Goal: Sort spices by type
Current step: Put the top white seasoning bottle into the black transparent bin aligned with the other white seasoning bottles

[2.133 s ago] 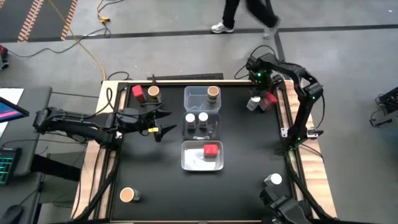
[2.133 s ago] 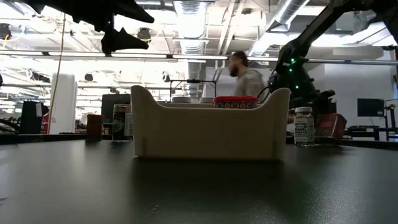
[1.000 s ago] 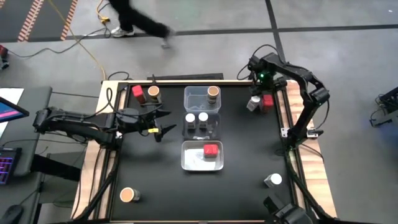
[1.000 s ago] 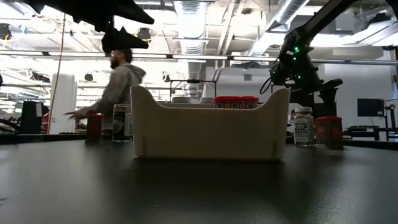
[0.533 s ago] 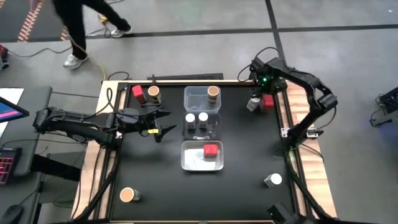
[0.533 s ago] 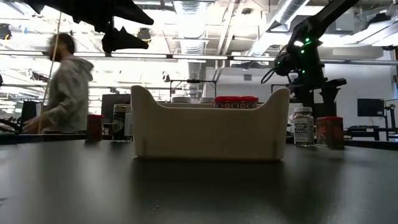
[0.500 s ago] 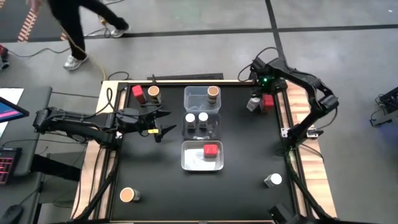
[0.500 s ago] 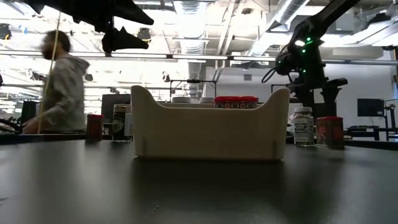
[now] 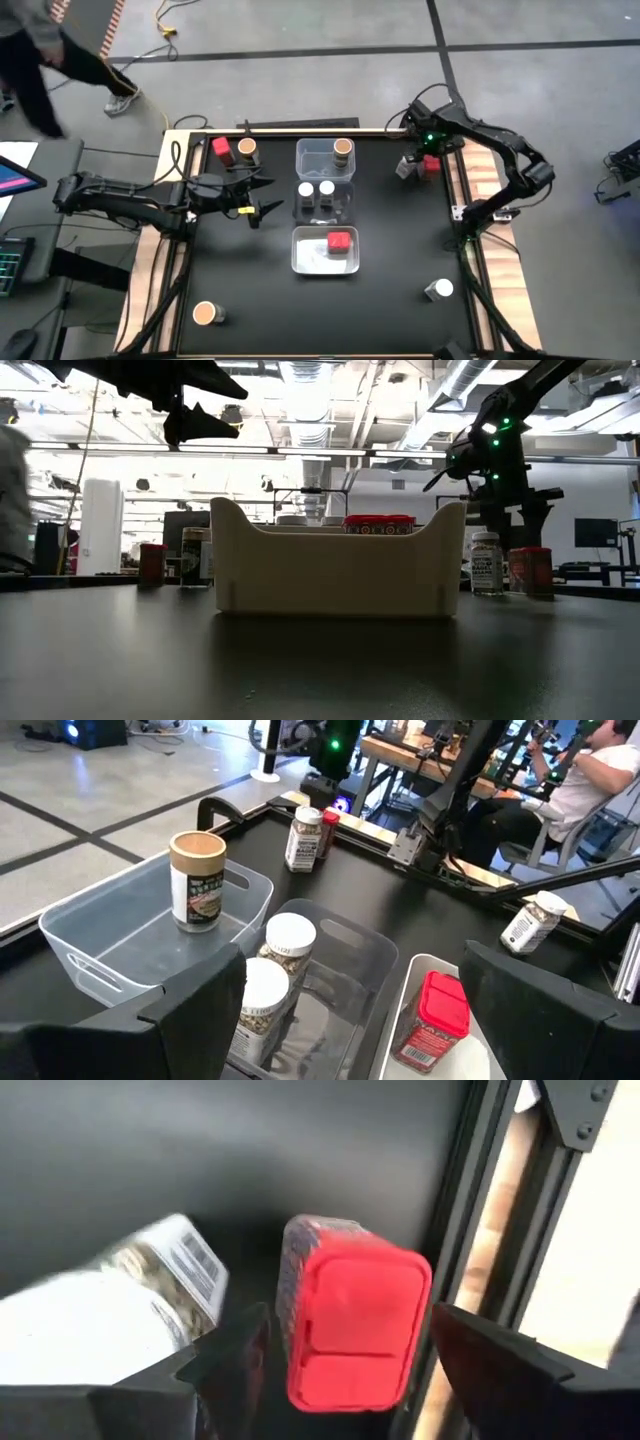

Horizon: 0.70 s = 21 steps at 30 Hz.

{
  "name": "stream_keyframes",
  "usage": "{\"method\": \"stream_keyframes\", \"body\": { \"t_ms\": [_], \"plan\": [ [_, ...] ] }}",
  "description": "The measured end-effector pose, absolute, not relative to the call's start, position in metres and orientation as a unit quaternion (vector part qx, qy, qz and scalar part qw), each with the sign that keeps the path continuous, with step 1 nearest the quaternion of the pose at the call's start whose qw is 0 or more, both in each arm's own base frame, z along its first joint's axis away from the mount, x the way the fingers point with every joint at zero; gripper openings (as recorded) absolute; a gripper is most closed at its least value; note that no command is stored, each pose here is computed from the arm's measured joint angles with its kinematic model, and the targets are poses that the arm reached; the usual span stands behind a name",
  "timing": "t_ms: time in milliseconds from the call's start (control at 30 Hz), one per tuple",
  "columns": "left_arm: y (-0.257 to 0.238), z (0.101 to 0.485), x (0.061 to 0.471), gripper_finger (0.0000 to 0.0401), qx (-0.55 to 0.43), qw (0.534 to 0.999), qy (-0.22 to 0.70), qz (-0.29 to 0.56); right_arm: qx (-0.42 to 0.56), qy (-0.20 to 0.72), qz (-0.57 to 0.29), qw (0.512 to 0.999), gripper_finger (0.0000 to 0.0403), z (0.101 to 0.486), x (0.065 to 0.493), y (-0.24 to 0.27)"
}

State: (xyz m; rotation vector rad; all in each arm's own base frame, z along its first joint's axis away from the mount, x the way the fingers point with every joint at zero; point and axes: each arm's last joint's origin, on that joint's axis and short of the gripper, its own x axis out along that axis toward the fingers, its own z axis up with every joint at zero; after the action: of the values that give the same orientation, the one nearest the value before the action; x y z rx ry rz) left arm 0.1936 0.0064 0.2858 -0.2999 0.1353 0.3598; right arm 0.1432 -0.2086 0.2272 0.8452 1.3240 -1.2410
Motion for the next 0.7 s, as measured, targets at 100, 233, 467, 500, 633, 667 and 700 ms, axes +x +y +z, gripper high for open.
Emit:
{"method": "stream_keyframes", "body": {
  "t_ms": [100,233,467,500,633,667,700],
  "plan": [
    [0.006,0.286,0.194,0.0352,-0.149,0.970,0.067,0.178,0.346,0.564,-0.519,0.542,0.0311,0.225,0.146,-0.206],
    [0.006,0.286,0.194,0.0352,-0.149,0.970,0.067,0.178,0.347,0.544,-0.532,0.548,0.0311,0.232,0.145,-0.201],
    [0.006,0.286,0.194,0.0352,-0.149,0.970,0.067,0.178,0.323,0.444,-0.550,0.630,0.0311,0.268,0.142,-0.189],
    [0.006,0.286,0.194,0.0352,-0.149,0.970,0.067,0.179,0.319,0.432,-0.541,0.648,0.0311,0.273,0.143,-0.188],
    [0.006,0.286,0.194,0.0352,-0.148,0.970,0.068,0.179,0.309,0.413,-0.462,0.721,0.0311,0.281,0.148,-0.187],
    [0.006,0.286,0.194,0.0352,-0.148,0.970,0.068,0.179,0.307,0.418,-0.444,0.730,0.0311,0.281,0.150,-0.187],
    [0.006,0.286,0.194,0.0352,-0.149,0.970,0.068,0.179,0.301,0.427,-0.430,0.736,0.0311,0.279,0.151,-0.187]
  ]
}}
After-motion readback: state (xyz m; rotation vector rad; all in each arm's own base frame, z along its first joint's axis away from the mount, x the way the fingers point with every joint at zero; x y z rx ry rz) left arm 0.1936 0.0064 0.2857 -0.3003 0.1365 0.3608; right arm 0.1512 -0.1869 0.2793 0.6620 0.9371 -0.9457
